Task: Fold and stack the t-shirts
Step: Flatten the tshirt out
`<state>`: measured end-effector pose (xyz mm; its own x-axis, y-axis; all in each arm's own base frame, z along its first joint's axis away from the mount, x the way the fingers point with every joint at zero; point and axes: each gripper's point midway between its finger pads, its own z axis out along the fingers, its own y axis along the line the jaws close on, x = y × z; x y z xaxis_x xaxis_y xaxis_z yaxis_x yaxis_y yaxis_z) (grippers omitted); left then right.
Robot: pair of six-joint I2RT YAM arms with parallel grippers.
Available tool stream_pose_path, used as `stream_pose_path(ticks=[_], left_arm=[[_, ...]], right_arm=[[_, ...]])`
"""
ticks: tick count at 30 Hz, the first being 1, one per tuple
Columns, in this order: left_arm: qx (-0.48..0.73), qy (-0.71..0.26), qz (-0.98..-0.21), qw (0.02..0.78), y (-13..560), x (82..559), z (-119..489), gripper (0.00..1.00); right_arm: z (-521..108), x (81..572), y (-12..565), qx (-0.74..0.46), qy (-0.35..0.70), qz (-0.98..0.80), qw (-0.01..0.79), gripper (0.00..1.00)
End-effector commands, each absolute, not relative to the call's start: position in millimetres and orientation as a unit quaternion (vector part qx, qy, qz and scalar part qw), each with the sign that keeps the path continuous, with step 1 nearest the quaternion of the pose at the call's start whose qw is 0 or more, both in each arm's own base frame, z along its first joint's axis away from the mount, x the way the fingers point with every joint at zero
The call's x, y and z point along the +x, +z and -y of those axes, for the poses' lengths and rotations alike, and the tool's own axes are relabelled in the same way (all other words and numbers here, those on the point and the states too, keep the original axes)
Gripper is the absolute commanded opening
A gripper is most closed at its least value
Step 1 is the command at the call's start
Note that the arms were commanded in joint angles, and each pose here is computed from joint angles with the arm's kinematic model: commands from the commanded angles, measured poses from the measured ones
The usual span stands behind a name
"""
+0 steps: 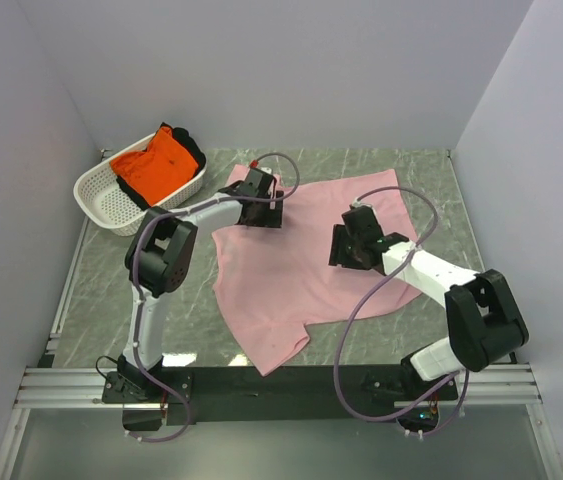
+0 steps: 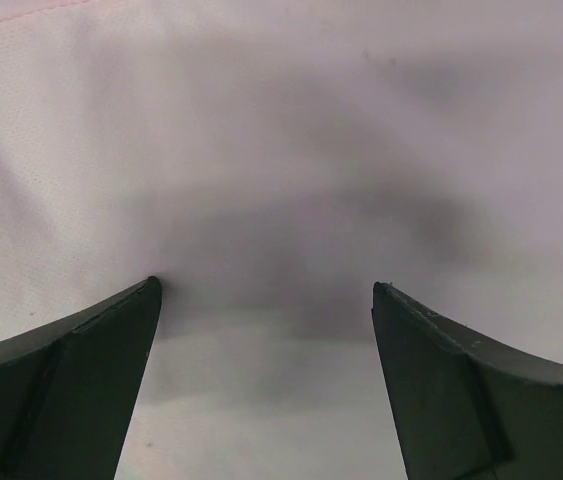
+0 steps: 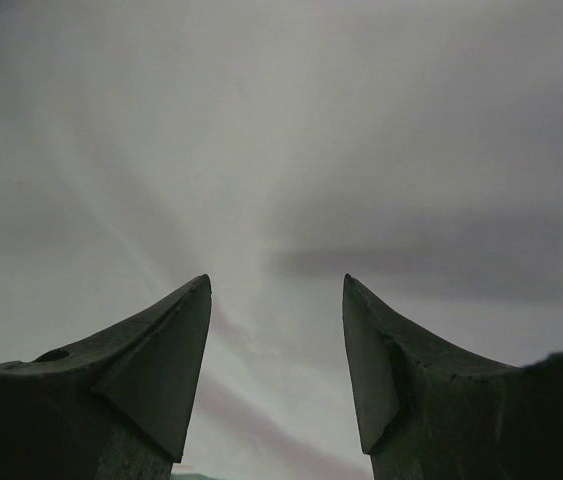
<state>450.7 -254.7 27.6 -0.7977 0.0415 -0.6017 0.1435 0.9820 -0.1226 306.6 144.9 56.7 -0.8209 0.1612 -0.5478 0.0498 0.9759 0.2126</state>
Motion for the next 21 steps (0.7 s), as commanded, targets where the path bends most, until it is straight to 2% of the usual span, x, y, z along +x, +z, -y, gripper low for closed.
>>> stream_pose_path(ticks=[1, 9, 21], left_arm=[[0.05, -0.052, -0.963, 0.261, -14, 443, 242, 0.94], [0.044, -0.048, -0.961, 0.27, -12, 475, 234, 0.94], [0.027, -0.059, -0.95, 0.305, 6, 517, 226, 0.94]], right_arm=[[-167, 307, 55, 0.058, 0.124, -0.944, 0.301, 0.62], [-182, 311, 34, 0.054, 0.118, -0.953, 0.276, 0.62], [-184, 328, 50, 0.062, 0.11, -0.947, 0.295, 0.63]])
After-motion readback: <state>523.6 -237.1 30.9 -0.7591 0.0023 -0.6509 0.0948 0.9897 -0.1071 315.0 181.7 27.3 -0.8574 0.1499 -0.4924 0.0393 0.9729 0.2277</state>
